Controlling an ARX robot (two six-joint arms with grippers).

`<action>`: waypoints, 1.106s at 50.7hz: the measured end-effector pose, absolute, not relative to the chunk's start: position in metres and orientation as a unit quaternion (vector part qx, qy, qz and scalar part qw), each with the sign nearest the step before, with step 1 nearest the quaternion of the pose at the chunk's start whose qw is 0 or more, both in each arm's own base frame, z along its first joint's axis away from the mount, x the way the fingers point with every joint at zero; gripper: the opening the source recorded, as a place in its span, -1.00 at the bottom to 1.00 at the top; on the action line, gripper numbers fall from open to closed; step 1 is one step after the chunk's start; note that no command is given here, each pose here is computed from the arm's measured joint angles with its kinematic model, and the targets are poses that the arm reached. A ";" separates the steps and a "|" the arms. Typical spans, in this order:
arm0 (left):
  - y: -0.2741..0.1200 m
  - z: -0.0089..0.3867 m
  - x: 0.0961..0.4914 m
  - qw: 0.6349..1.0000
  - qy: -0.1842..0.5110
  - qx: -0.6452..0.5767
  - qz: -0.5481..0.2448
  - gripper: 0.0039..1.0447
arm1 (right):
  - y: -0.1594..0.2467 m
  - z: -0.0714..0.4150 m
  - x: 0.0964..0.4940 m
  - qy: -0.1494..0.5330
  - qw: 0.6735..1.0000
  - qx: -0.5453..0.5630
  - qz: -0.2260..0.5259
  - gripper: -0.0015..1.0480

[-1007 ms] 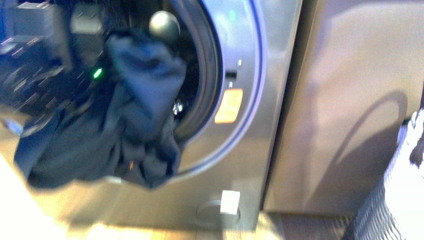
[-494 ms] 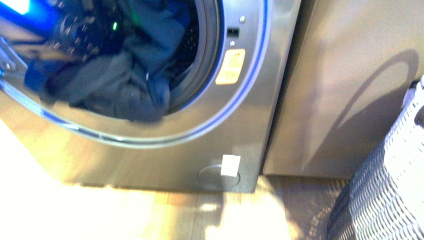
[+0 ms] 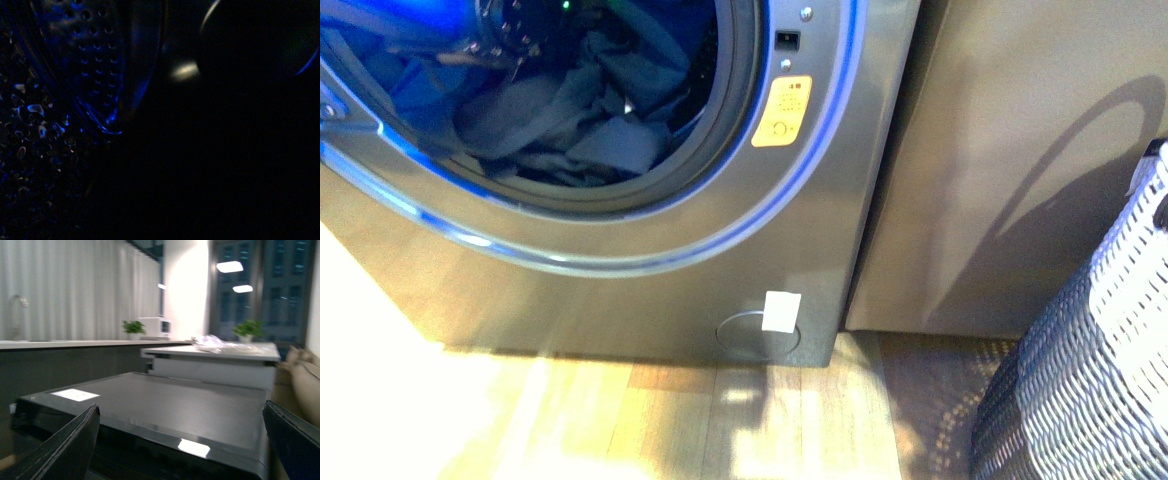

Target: Put clothes into washing machine

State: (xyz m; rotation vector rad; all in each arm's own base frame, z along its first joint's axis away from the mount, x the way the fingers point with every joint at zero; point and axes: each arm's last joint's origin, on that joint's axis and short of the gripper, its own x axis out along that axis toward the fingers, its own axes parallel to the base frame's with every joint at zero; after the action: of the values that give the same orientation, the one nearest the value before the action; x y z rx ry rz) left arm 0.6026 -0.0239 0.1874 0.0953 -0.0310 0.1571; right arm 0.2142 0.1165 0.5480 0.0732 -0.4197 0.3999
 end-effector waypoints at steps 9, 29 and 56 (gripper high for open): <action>-0.022 0.193 0.604 0.997 -0.021 0.043 0.069 -0.87 | 0.093 0.508 0.195 -0.165 0.975 0.057 0.137 0.85; -0.020 0.172 0.601 0.997 -0.005 0.038 0.066 -0.87 | 0.070 0.381 0.130 -0.066 0.989 0.120 0.064 0.85; -0.029 0.143 0.601 0.997 0.033 0.049 0.046 -0.50 | 0.023 0.252 0.114 0.001 1.000 0.002 0.006 -0.89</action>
State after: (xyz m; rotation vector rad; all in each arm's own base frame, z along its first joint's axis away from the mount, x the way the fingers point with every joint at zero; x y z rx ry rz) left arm 0.6008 -0.0293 0.1428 0.0988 0.0657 0.0921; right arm 0.1143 0.0226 0.2520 0.0043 0.0021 0.0126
